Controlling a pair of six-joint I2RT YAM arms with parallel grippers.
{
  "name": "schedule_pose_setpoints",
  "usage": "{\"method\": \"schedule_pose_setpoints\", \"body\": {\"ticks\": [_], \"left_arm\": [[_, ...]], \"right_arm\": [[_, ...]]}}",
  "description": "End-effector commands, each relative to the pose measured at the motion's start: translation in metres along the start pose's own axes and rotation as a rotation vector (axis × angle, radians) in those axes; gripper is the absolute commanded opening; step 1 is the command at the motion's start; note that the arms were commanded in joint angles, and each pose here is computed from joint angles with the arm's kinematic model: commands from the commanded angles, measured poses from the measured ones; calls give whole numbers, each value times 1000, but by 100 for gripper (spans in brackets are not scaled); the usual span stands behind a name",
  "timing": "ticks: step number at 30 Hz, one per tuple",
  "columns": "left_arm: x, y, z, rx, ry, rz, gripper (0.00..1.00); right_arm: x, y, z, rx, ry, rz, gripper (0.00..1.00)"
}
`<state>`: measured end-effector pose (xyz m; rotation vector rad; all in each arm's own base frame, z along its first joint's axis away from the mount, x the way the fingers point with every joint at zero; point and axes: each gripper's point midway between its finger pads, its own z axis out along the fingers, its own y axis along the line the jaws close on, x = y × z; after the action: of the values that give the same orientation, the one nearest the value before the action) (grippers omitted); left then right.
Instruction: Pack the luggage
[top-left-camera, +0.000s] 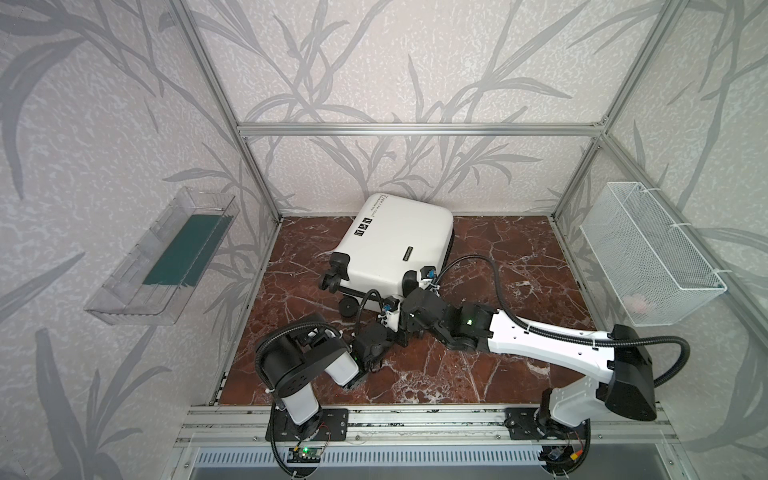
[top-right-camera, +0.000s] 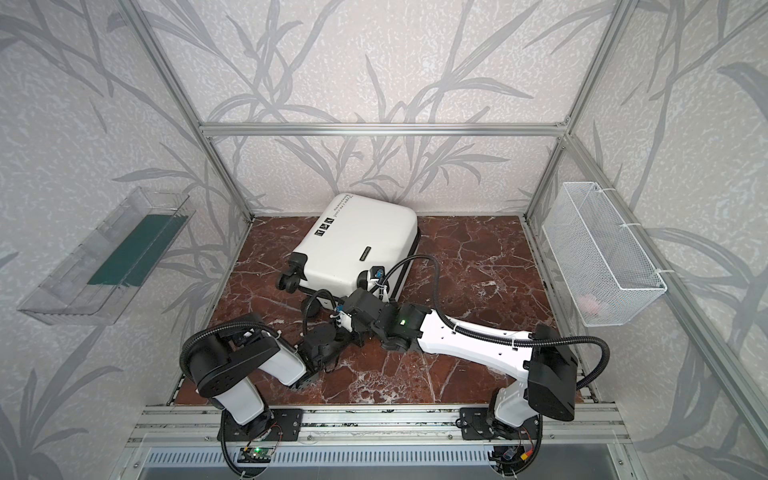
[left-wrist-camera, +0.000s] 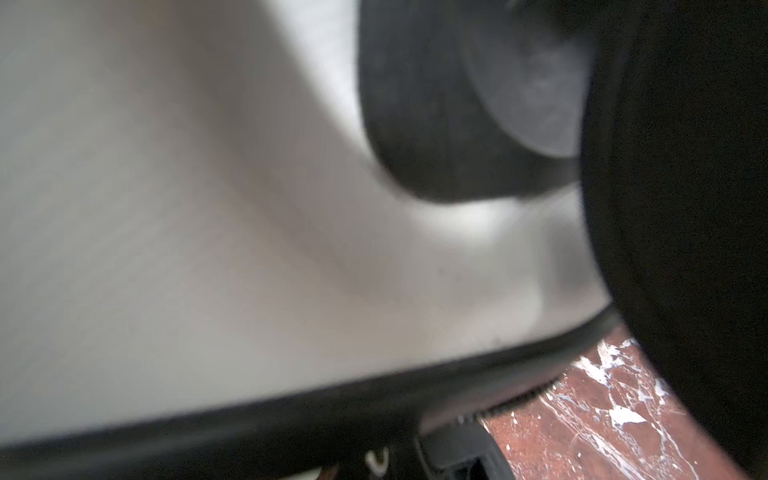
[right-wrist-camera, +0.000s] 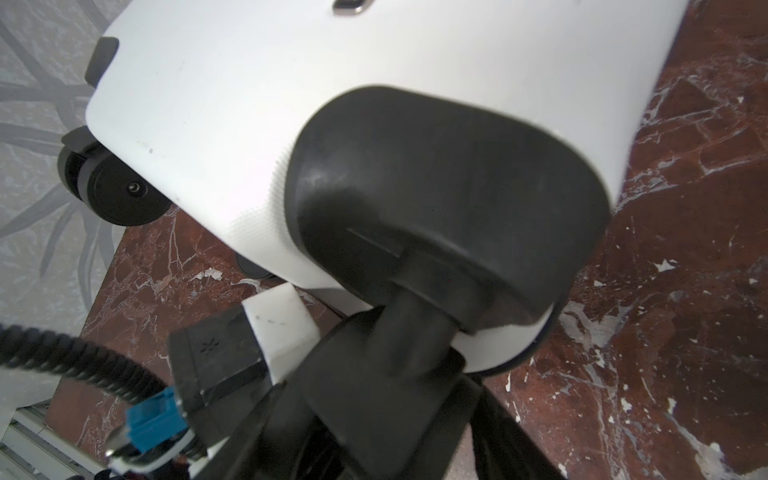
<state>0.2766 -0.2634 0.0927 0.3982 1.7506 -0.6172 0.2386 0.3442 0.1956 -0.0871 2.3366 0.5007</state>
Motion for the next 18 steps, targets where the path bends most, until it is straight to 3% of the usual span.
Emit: {"method": "schedule_pose_setpoints", "body": {"ticks": [1, 8, 18], "left_arm": [[-27, -13, -1, 57, -88, -22, 0], [-17, -26, -14, 109, -59, -24, 0], [-9, -15, -36, 71, -49, -11, 0]], "right_arm": [[-26, 33, -34, -157, -71, 55, 5], [-24, 31, -33, -147, -70, 50, 5], [-23, 26, -32, -139, -80, 58, 5]]}}
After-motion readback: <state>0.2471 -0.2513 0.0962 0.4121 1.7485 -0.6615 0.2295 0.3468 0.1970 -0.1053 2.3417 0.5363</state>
